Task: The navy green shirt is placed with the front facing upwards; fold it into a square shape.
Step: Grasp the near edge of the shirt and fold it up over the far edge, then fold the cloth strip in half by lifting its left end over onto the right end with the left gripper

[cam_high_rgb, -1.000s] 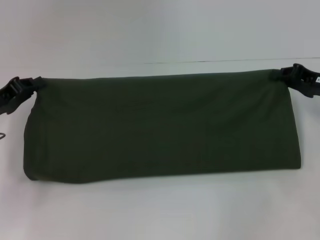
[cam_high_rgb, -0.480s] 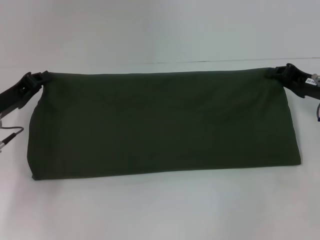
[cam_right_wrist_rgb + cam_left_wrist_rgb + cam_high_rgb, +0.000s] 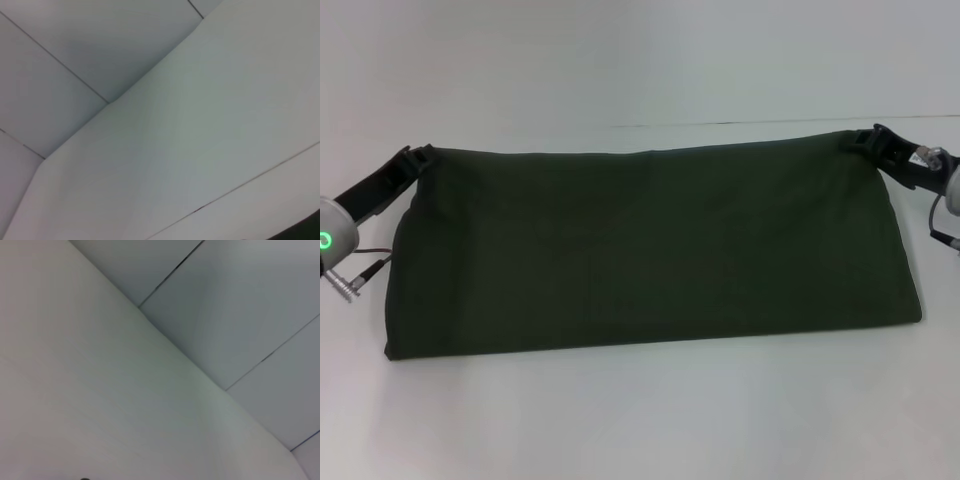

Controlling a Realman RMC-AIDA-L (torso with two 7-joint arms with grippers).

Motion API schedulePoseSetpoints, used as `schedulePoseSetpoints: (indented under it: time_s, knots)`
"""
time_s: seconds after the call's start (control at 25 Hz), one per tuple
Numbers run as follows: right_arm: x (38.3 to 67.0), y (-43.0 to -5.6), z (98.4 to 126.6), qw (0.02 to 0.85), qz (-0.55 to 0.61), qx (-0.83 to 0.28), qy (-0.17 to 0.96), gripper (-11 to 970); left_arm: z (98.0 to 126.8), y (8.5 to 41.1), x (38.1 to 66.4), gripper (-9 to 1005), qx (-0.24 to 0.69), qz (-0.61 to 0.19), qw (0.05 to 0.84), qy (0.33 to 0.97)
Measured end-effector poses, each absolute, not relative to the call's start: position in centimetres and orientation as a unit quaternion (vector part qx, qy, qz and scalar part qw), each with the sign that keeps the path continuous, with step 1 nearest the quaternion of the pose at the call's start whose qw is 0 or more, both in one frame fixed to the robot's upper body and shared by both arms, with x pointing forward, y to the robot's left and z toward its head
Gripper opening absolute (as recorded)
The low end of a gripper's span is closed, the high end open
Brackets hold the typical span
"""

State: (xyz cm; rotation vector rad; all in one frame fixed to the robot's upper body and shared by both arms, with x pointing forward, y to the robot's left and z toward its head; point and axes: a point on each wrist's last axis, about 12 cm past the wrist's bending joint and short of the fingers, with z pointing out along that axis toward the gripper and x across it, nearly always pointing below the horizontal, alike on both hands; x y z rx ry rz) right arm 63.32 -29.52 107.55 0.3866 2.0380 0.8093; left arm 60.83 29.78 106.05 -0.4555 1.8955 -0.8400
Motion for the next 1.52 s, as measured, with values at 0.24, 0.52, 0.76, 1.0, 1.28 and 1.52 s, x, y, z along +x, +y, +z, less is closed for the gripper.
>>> schedulePoseSetpoints:
  time_s: [0.24,0.52,0.76,1.0,1.28,1.52]
  knots:
    - [63.8,-28.8,107.4,0.446,0.314,0.155,0.824,65,105.9,28.5,61.5,61,-0.187,-0.334,0.496,0.779]
    - [64.0,-28.9,107.5,0.454,0.31,0.162,0.819,65,105.6,28.3,61.6,62,-0.196,-0.327,0.506,0.774]
    - [64.0,-29.1,107.5,0.475,0.31,0.164,0.807,65,105.3,28.4,61.4,63,-0.217,-0.322,0.525,0.757]
    - [63.8,-29.1,107.4,0.486,0.314,0.168,0.798,196,105.2,28.1,61.3,179,-0.211,-0.312,0.542,0.751]
    - [63.2,-30.2,107.2,0.492,0.32,0.189,0.787,536,105.2,28.6,60.7,409,-0.2,-0.328,0.551,0.741]
    - [61.4,-32.7,107.7,0.477,0.364,0.163,0.783,763,106.0,29.9,58.7,555,-0.144,-0.401,0.513,0.745]
